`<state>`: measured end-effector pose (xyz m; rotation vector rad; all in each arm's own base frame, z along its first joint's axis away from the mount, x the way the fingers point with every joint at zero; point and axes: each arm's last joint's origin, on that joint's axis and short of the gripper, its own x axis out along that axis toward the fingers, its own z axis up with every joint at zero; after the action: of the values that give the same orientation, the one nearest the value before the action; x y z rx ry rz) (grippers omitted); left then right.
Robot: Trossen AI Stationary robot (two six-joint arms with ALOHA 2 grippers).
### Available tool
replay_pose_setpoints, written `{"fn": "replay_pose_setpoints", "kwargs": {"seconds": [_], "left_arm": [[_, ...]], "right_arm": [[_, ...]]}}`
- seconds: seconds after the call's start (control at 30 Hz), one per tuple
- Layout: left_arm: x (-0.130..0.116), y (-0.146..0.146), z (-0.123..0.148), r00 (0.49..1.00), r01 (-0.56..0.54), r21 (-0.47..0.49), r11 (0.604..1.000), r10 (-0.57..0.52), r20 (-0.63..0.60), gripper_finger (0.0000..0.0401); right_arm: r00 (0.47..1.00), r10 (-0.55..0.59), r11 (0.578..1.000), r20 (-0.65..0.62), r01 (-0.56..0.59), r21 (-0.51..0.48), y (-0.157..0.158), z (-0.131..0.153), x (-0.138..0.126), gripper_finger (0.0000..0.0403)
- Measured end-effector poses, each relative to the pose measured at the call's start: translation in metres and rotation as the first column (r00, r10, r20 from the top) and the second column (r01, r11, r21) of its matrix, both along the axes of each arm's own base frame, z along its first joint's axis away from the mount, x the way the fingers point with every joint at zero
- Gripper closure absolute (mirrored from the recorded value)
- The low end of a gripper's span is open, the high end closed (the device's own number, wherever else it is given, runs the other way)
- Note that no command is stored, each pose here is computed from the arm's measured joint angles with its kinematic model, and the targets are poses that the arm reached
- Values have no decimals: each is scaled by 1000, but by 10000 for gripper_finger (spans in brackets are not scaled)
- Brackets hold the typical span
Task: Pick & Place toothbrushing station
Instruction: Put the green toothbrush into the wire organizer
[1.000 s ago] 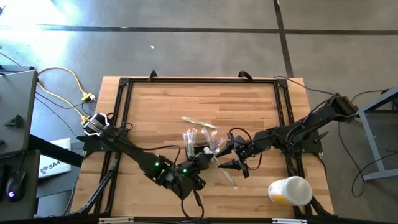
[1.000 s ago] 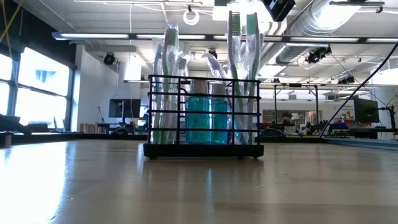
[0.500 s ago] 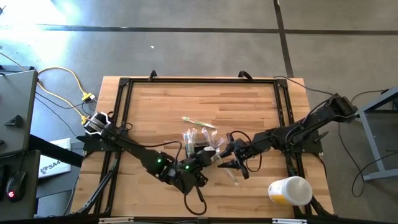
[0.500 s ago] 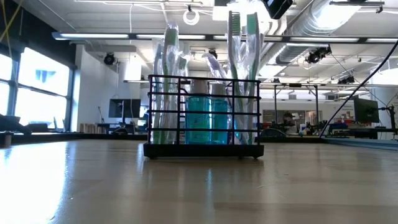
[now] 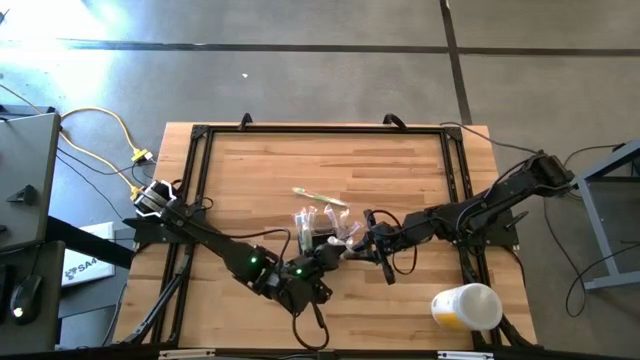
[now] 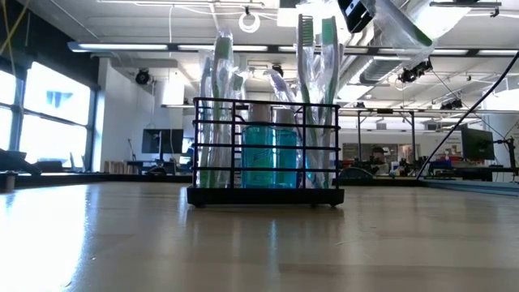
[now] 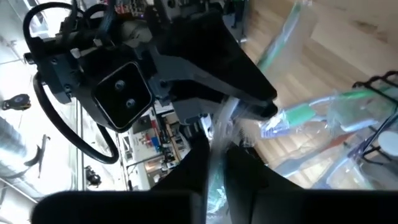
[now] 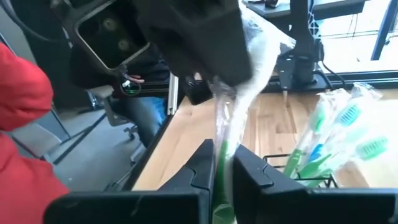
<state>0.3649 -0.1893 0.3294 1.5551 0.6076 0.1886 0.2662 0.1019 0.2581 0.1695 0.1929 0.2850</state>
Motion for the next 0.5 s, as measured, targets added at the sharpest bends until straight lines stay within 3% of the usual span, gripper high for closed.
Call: {"fn": "replay_pose_setpoints", "kwargs": {"seconds": [0.17, 0.5], "left_arm": [[0, 0, 1, 1000, 12, -18, 1000, -12, 5, 331], [-7, -16, 4, 999, 55, 59, 997, -54, -6, 219]], "right_arm": [[1000, -3, 1000, 8, 3, -11, 0, 1, 0, 386], [999, 21, 999, 31, -20, -36, 3, 4, -3, 388]]}}
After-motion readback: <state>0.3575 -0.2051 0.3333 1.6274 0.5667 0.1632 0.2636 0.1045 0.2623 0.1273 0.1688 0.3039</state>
